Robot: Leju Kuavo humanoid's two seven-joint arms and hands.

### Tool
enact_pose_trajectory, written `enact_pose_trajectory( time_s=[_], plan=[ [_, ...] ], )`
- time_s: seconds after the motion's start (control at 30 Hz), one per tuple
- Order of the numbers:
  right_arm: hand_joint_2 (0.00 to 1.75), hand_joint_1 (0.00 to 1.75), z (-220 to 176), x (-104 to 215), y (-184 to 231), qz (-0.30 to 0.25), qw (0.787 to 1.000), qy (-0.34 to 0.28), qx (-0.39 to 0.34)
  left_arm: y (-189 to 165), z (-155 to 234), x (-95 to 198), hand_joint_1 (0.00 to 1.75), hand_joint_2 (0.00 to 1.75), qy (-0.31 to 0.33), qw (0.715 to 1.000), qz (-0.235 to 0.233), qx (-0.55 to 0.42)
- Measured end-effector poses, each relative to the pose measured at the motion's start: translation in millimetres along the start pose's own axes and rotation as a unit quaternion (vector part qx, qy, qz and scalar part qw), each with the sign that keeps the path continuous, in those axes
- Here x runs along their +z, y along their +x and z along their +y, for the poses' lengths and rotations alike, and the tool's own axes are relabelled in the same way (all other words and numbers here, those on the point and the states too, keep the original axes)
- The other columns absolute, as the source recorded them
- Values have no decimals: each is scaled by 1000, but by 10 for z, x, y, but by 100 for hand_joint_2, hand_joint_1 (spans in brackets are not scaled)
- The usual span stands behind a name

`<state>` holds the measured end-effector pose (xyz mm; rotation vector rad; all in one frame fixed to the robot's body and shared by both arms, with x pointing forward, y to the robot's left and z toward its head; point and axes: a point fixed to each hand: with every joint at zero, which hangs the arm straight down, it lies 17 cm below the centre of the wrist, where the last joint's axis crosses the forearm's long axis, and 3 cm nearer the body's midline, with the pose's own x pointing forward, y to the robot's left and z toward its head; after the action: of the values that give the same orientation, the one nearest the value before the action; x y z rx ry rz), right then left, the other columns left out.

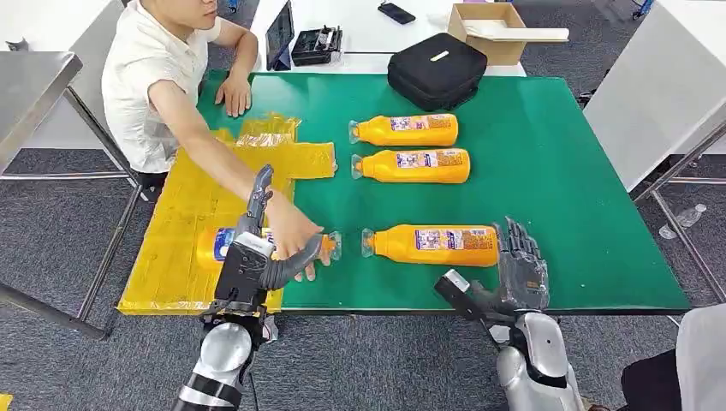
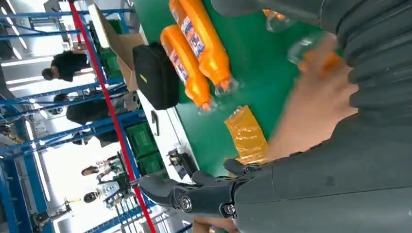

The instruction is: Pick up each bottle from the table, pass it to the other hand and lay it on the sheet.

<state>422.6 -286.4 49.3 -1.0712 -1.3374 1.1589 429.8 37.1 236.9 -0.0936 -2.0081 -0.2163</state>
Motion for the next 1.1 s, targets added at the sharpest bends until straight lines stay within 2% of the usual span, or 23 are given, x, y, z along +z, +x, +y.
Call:
enact_pose_trajectory(
  time_s=[0.3, 0.47, 0.77, 1.1],
  plan=[
    [175, 0, 426, 87, 7, -10, 998, 61, 6, 54, -123, -4, 0, 175, -16, 1000, -5, 8],
    [175, 0, 439, 11, 50, -13, 998, 53, 15, 94, -180, -5, 0, 175, -24, 1000, -11, 4],
    [175, 0, 424, -116, 370, -46, 997, 39, 41, 134, -248, -2, 0, 175, -33, 999, -18, 0],
    [175, 0, 472, -124, 440, -54, 997, 44, 41, 124, -254, 0, 0, 175, -34, 999, -17, -1]
  ],
)
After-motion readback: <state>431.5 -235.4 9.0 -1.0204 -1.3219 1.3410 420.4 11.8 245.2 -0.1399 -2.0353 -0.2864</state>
